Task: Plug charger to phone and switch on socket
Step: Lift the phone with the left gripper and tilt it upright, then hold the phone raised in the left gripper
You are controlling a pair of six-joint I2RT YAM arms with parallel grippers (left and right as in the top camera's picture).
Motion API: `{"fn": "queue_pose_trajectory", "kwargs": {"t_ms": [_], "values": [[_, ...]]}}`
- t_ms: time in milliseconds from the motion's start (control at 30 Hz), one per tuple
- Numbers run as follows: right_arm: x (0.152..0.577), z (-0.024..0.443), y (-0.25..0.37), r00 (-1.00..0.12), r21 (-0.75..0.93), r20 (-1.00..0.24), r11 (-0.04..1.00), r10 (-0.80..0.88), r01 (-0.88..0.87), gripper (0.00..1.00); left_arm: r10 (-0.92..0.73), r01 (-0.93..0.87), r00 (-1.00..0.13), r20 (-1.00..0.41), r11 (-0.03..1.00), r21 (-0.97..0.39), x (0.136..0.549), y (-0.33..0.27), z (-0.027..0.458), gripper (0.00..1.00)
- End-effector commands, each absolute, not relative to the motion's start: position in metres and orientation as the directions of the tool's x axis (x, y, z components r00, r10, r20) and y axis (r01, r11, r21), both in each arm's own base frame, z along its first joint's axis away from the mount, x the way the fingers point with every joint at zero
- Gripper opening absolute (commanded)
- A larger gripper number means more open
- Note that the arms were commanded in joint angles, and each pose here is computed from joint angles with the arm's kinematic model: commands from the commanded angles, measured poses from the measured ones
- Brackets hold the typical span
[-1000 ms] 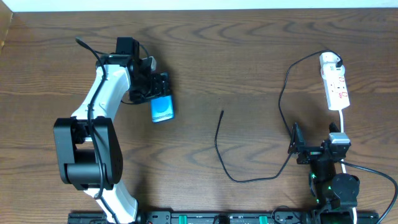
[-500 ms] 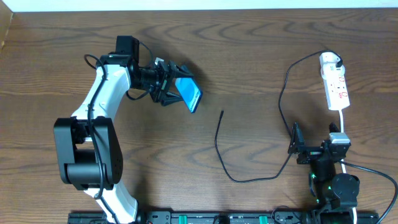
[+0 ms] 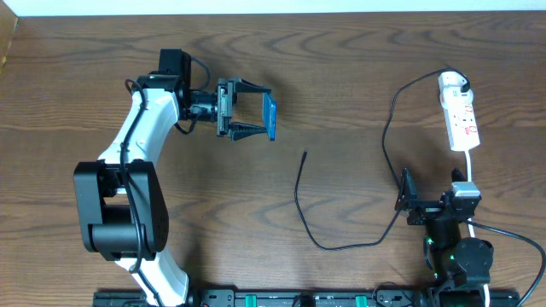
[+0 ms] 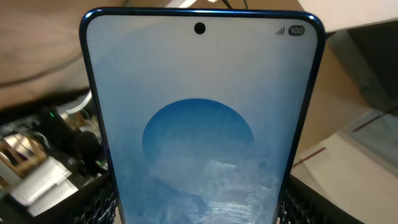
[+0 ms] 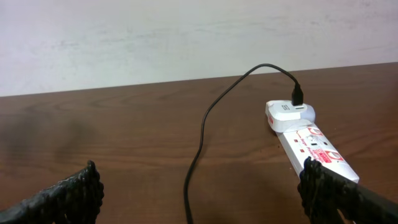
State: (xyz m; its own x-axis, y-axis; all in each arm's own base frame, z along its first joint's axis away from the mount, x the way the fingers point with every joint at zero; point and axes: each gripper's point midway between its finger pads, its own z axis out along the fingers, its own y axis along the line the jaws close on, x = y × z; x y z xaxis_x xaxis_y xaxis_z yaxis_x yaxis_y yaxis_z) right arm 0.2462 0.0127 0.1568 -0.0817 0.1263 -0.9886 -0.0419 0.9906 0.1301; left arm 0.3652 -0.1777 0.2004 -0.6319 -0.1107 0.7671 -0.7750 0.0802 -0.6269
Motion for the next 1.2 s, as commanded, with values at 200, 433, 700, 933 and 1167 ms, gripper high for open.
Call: {"fn": "queue_pose_trajectory", "kwargs": {"t_ms": [200, 433, 700, 933, 1167], "values": [[0.2459, 0.1565, 0.0132, -0.082, 0.14, -0.987, 0.989, 0.136, -0.04, 0.99, -0.04, -0.809, -0.587, 0.808, 0.033, -0.586, 0.3615, -0.1775, 0.2283, 0.07], [0.2459, 0.1565, 0.0132, -0.082, 0.14, -0.987, 0.989, 0.136, -0.04, 0.99, -0.04, -0.814, -0.58, 0.813, 0.033, -0.579, 0.3615, -0.1775, 0.2283, 0.07], [0.2459, 0.1565, 0.0132, -0.082, 0.14, -0.987, 0.989, 0.136, -0.04, 0.99, -0.052, -0.814, -0.581, 0.812, 0.038, -0.58, 0.362, -0.1774, 0.2261, 0.07], [0.2459, 0.1565, 0.0132, -0.082, 0.14, -0.987, 0.989, 0.136, -0.04, 0.99, -0.052, -0.814, -0.581, 0.812, 0.038, -0.58, 0.362, -0.1774, 0.2261, 0.07], [0.2459, 0.1565, 0.0132, -0.082, 0.14, -0.987, 0.989, 0.136, -0.04, 0.99, -0.052, -0.814, -0.58, 0.813, 0.038, -0.579, 0.362, -0.1774, 0.2261, 0.07]]}}
